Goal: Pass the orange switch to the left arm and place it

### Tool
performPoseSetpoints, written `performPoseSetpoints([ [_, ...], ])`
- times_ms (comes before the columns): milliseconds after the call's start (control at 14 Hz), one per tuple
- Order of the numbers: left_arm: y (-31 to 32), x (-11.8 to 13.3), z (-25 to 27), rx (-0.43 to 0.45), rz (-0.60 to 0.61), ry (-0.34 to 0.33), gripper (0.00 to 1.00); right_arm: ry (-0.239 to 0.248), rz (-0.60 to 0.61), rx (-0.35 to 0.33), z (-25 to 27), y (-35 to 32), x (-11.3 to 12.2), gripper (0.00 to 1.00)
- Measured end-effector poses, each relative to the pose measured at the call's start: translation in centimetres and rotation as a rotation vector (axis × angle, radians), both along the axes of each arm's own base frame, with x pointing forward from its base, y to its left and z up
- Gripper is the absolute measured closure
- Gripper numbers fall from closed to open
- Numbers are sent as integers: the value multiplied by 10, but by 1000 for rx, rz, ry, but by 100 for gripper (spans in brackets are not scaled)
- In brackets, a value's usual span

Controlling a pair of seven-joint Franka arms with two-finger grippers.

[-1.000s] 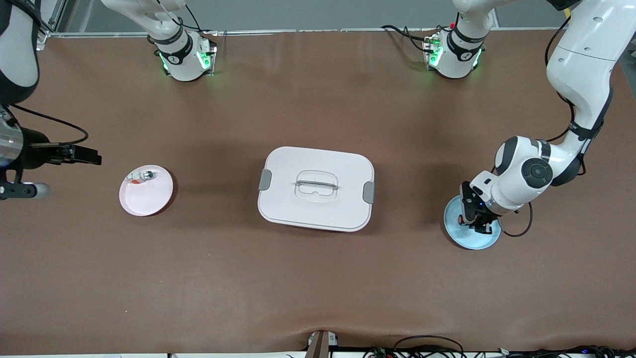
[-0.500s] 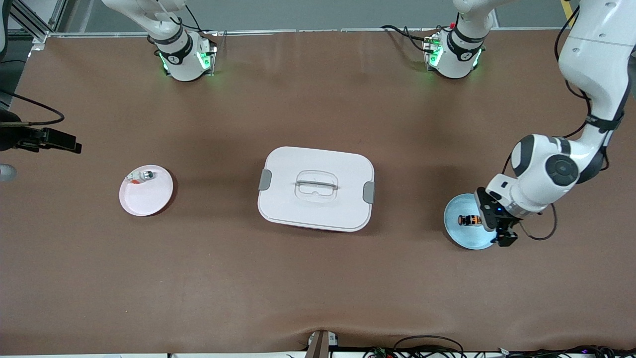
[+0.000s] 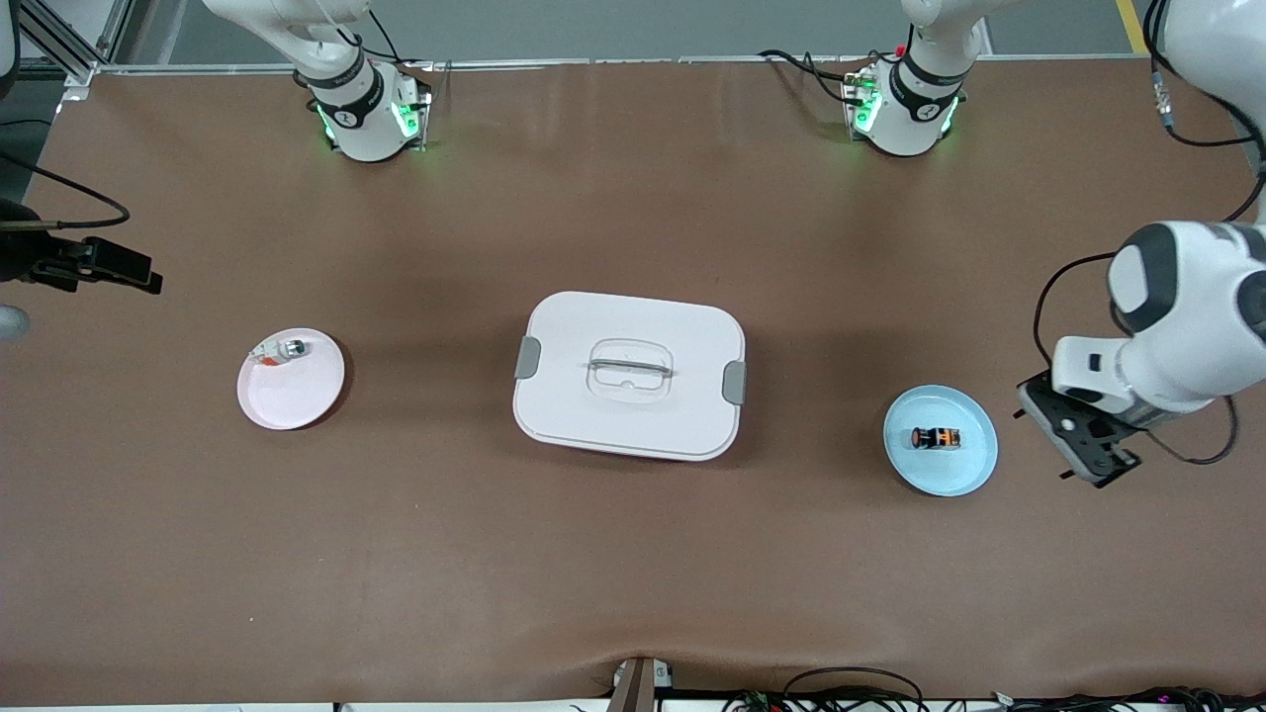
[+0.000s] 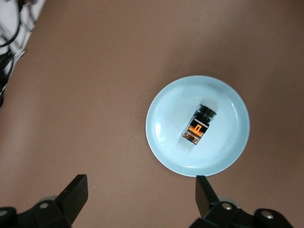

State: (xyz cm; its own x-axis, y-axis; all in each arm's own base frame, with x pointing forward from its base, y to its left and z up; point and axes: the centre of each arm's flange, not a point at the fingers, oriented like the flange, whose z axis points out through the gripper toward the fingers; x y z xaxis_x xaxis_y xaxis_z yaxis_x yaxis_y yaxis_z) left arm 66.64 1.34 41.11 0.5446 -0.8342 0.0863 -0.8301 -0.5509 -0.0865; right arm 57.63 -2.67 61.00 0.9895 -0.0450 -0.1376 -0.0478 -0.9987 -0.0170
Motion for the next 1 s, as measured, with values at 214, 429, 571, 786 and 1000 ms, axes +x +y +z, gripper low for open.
performPoseSetpoints([
  [214,3,-1,60,-64,246,36,0,-4,0,0,4,0,-3,0],
  [429,-1,-12,102,-88,517,45,0,-21,-1,-1,13,0,-8,0],
  [571,-8,-22,119,-92,676,60,0,-29,12,1,17,-1,-10,0],
  [786,-16,-39,137,-75,865,101,0,-38,43,4,22,-1,-13,0],
  [1000,-21,-54,155,-58,998,117,0,-41,48,5,24,-1,-17,0],
])
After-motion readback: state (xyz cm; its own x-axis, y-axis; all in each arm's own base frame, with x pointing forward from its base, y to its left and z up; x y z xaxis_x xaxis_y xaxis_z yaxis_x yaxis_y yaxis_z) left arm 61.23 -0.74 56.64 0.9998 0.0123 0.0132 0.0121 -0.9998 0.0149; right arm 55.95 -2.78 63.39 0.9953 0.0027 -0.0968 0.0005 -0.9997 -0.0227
